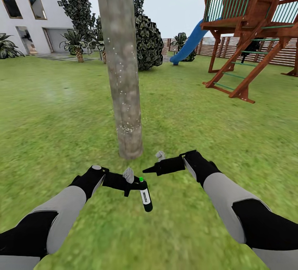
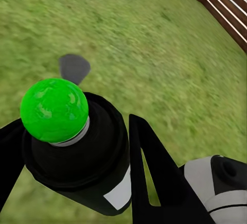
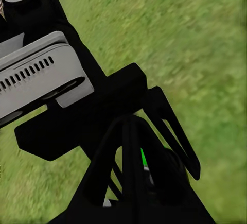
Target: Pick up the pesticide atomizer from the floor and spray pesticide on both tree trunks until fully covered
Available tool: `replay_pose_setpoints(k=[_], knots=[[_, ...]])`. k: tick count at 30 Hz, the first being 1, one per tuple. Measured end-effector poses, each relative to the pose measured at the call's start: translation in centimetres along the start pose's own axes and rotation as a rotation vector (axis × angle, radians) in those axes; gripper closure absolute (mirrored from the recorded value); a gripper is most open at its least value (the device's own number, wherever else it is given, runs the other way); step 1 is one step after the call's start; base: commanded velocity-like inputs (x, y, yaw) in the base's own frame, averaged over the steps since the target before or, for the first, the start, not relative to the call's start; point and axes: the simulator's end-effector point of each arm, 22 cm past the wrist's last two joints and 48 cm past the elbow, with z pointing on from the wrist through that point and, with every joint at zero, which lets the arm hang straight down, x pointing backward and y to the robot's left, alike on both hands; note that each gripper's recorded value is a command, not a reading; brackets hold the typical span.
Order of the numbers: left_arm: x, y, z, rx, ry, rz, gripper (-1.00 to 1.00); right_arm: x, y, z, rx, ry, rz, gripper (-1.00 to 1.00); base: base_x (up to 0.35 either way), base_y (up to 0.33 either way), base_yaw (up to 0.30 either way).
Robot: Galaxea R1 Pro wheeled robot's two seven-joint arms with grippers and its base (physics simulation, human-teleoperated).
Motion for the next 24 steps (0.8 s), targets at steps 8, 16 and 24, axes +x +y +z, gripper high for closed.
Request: replay_pose_setpoints(k=[8, 16, 24], knots=[[0.03, 0.01, -0.02, 0.000, 0.000, -0.001, 1.00, 0.14, 0.00, 0.10, -0.001, 0.002, 0.004, 1.00, 0.000, 0.000, 0.000], [0.05, 0.01, -0.02, 0.000, 0.000, -0.001, 1.00, 0.19, 0.11, 0.27, -0.004, 0.003, 0.005, 1.00, 0.000, 0.000, 0.000], [-0.05, 0.01, -0.03, 0.000, -0.004, -0.002, 1.00, 0.31, 0.09, 0.31, -0.005, 0.003, 0.008, 1.00, 0.000, 0.000, 0.000]])
